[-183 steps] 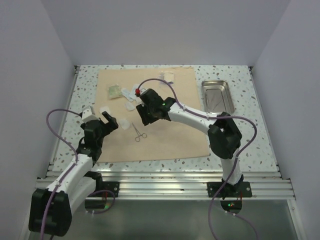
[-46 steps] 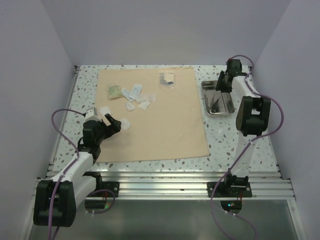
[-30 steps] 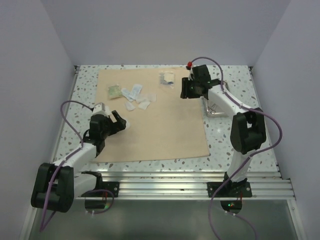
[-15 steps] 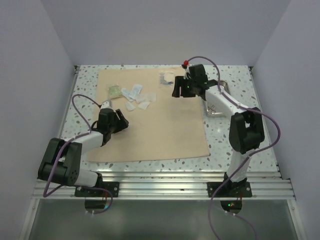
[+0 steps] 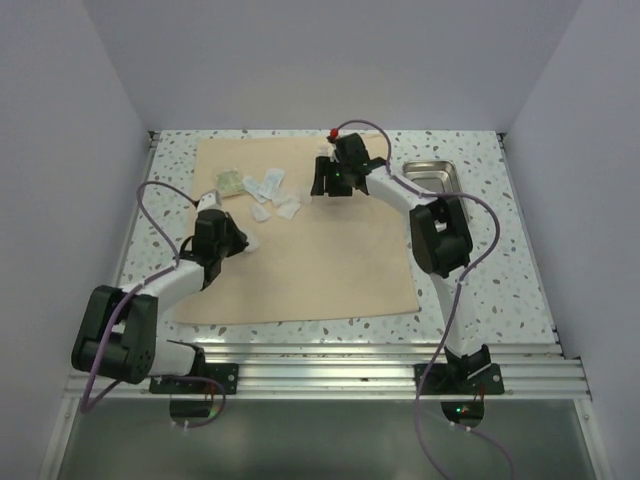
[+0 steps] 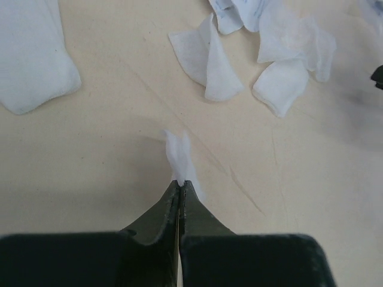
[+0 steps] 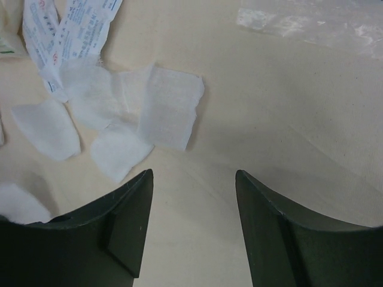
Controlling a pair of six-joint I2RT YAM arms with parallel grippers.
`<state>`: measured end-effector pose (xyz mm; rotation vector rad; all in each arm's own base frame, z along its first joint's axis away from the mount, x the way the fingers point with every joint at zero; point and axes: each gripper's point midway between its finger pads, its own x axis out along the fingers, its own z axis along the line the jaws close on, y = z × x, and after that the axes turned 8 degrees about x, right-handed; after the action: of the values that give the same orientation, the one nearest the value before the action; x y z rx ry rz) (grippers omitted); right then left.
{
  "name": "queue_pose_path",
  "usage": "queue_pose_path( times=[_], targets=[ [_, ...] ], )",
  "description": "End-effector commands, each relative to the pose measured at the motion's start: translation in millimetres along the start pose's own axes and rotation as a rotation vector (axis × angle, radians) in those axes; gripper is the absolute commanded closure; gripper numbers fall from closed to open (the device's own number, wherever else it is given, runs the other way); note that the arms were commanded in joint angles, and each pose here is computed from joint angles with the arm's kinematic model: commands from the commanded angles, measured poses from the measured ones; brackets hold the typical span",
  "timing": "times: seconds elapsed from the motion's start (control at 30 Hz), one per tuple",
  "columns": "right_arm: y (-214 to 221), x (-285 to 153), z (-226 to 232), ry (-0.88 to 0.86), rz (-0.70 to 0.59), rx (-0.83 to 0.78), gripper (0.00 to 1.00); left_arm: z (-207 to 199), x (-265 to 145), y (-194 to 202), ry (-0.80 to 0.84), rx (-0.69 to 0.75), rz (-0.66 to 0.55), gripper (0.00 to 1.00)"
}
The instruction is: Prepare the surgical pack
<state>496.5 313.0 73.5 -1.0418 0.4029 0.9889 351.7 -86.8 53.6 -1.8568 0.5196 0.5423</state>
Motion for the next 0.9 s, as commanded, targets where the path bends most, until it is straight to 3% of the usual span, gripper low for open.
queue_pose_path(
  times=[0.0,0.27,0.5,0.73,0.87],
  targets=[
    [-22,8,12,-0.003,-0.061,0.040,0.40,-10,-17,-40,0.013,0.013,-0.121,1.00],
    [-12,36,27,-0.035,-0.049,0.051,0.41,-14,-43,-52,0.042,0.018,-0.178,1.00],
    [-6,47,48,-0.046,-0.061,0.016,0.36,-15,-52,-61,0.042,0.034,-0.206,1.00],
    [4,59,40,0.112,-0.064,-0.066,0.32,-17,-61,-71,0.049,0.050,-0.234,1.00],
    [4,59,42,0.169,-0.101,-0.121,0.38,-19,-63,-73,0.054,0.056,-0.240,1.00]
  ],
)
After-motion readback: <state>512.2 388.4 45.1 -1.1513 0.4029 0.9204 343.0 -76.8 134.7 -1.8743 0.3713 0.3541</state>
